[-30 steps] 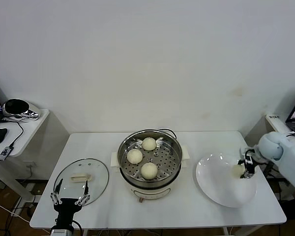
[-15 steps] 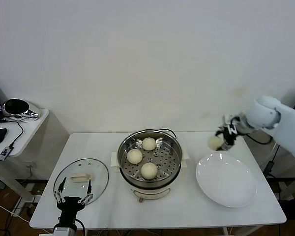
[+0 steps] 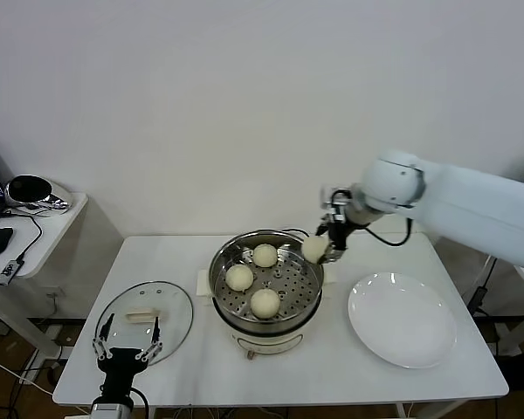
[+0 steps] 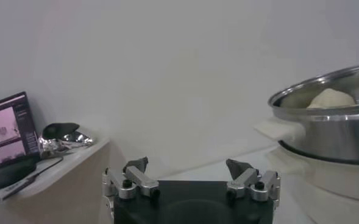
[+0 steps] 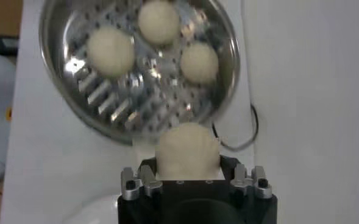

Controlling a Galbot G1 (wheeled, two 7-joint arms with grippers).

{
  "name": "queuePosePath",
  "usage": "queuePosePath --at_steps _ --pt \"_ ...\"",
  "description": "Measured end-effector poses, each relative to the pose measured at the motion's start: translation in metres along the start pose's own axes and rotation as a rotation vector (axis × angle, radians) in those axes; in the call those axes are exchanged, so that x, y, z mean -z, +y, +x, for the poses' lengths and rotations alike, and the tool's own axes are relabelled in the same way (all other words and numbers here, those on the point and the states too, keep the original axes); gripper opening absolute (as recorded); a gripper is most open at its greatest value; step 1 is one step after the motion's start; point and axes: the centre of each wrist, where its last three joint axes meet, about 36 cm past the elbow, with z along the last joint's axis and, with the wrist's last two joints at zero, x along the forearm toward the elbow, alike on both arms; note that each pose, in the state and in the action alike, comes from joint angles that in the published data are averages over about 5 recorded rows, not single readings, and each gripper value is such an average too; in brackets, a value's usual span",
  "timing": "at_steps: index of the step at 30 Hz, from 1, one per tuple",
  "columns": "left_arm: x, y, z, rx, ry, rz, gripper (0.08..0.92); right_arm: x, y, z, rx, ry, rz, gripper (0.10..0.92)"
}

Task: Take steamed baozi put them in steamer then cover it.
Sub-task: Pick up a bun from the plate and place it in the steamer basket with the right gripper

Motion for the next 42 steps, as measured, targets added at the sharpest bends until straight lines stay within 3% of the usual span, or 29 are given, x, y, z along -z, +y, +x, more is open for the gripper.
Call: queuePosePath --at_steps 17,33,42 --pt "0.001 0.002 -0.001 0.009 -0.014 0.006 0.823 0.037 -0.001 -0.084 0.066 0.063 -0.015 0.636" --pt "0.001 0.002 -0.003 0.01 -0.017 0.006 0.823 0.033 0.003 -0.11 0.066 0.091 -0.02 0.639" --pt "0.0 0.003 -0.003 0.012 -0.016 0.006 0.823 0.03 0.001 -0.094 0.057 0.079 -0.017 0.804"
